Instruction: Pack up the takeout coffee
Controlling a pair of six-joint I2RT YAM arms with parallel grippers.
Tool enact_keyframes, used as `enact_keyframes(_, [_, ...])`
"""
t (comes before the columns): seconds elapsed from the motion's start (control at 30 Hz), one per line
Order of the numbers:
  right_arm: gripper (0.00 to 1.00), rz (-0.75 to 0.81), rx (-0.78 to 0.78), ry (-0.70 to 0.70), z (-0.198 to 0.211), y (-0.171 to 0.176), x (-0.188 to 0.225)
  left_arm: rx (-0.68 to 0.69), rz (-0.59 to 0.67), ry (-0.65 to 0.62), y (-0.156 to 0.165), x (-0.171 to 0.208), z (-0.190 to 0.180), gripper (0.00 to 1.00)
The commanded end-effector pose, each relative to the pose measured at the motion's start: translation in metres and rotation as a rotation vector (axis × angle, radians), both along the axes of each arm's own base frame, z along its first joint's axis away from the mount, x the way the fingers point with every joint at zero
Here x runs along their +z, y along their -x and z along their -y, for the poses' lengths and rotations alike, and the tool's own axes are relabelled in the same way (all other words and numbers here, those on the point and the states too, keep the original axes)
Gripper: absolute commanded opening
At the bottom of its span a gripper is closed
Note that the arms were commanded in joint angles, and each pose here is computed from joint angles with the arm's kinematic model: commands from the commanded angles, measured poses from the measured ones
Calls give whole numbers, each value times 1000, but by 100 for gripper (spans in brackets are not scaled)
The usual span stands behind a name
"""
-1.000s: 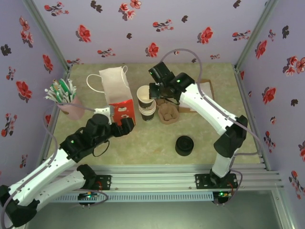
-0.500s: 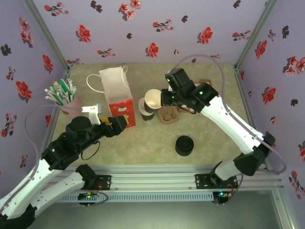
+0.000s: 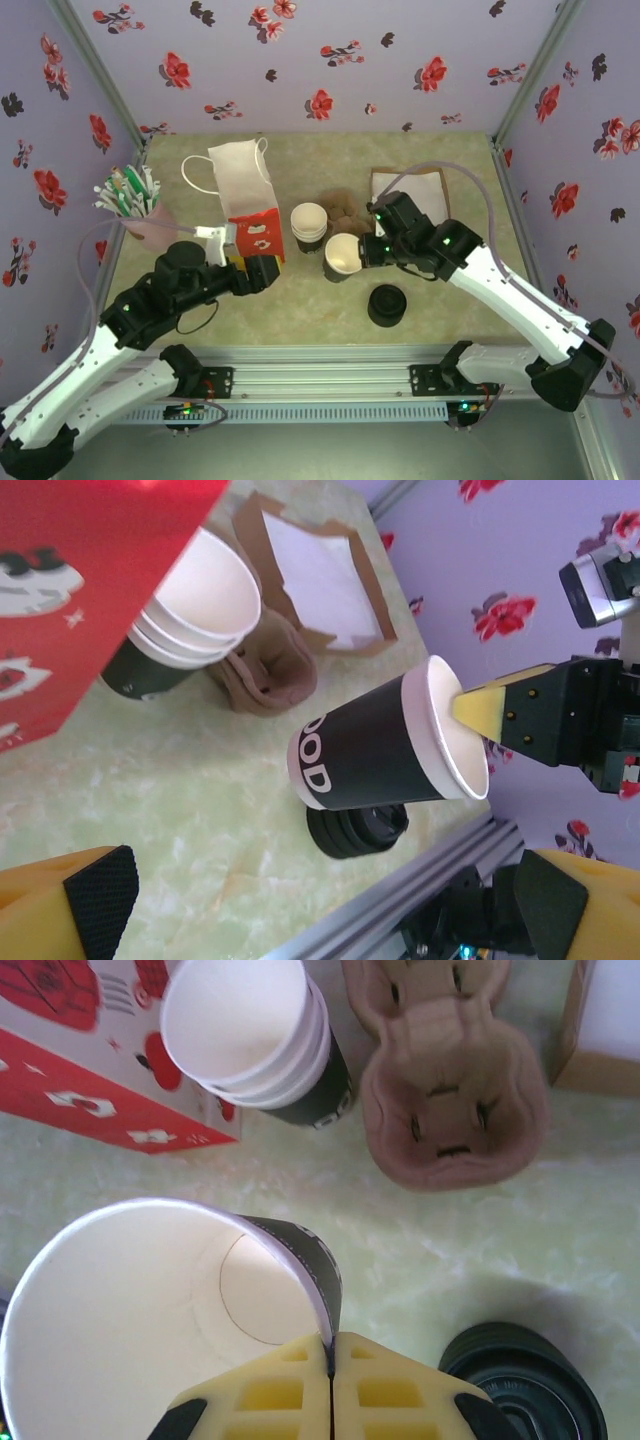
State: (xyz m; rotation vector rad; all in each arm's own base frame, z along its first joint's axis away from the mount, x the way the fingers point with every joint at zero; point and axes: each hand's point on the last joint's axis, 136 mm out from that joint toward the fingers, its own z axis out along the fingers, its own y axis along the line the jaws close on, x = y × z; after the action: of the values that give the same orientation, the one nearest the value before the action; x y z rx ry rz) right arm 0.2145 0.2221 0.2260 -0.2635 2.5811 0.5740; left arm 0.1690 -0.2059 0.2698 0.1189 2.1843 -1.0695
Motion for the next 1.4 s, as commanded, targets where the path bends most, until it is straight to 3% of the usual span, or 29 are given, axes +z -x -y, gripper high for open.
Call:
enact_keyframes(0.0, [8, -14, -7, -22, -2, 6, -11, -81, -19, 5, 9, -9, 17, 99])
enact_keyframes(0.63, [9, -72, -65, 115, -8, 2, -82, -140, 11, -84, 7, -52, 73, 99])
enact_keyframes(0.93, [11, -104, -54, 156, -18, 4, -105, -130, 23, -120, 4, -58, 72, 99])
enact_keyframes(1.37, [22, -111, -62, 174, -13, 8, -107, -124, 29, -122, 4, -61, 69, 99])
